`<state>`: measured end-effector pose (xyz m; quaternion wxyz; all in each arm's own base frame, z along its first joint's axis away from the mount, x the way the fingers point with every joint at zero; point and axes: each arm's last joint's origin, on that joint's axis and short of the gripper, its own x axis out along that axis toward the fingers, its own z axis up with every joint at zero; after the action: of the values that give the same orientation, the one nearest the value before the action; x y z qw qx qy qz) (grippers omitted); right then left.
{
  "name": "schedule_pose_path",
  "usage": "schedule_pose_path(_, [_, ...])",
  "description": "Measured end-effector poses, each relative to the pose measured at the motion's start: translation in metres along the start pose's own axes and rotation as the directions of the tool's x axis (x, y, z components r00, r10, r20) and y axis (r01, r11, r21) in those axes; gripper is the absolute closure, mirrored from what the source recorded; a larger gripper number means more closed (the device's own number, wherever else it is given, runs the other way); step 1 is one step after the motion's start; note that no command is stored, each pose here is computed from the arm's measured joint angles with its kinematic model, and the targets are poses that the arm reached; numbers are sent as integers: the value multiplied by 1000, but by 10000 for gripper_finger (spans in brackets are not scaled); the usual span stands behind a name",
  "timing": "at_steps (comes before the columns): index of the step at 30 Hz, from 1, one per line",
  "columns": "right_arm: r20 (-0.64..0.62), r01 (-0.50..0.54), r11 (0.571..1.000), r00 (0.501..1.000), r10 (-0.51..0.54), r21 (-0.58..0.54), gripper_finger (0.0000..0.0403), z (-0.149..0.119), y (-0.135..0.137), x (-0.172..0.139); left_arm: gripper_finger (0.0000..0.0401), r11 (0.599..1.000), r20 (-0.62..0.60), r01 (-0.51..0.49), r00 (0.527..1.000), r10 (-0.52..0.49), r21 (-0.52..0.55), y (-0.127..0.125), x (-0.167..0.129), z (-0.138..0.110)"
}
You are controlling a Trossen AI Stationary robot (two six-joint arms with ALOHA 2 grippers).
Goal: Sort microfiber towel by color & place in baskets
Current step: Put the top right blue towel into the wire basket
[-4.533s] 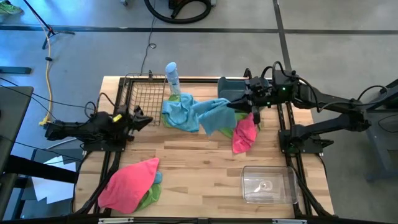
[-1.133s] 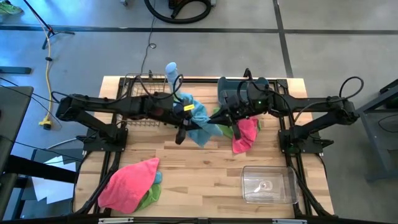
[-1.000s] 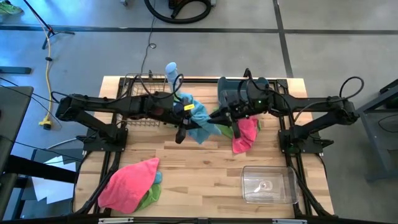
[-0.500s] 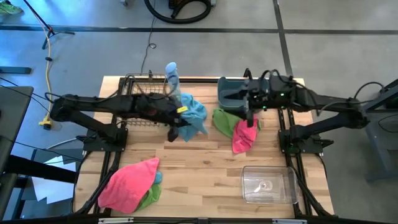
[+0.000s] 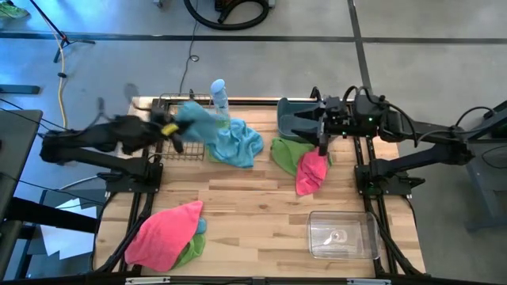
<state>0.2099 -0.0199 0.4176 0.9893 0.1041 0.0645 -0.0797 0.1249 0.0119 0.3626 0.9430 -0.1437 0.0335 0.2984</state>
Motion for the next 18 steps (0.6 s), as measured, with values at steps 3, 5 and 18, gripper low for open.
schedule_pose_path(3, [-6, 18, 1000, 1000, -18, -7, 119, -1, -1, 3, 401, 994, 99, -112, 989, 113, -10, 19, -20, 11])
schedule_pose_path(5, [-1, 41, 999, 999, -41, -7, 119, -1, -1, 4, 401, 978, 93, -211, 973, 210, 2, 31, -30, 14])
schedule_pose_path(18, [71, 150, 989, 986, -151, 14, 119, 5, -10, 4, 401, 884, -254, -383, 857, 448, 267, 50, -4, 32])
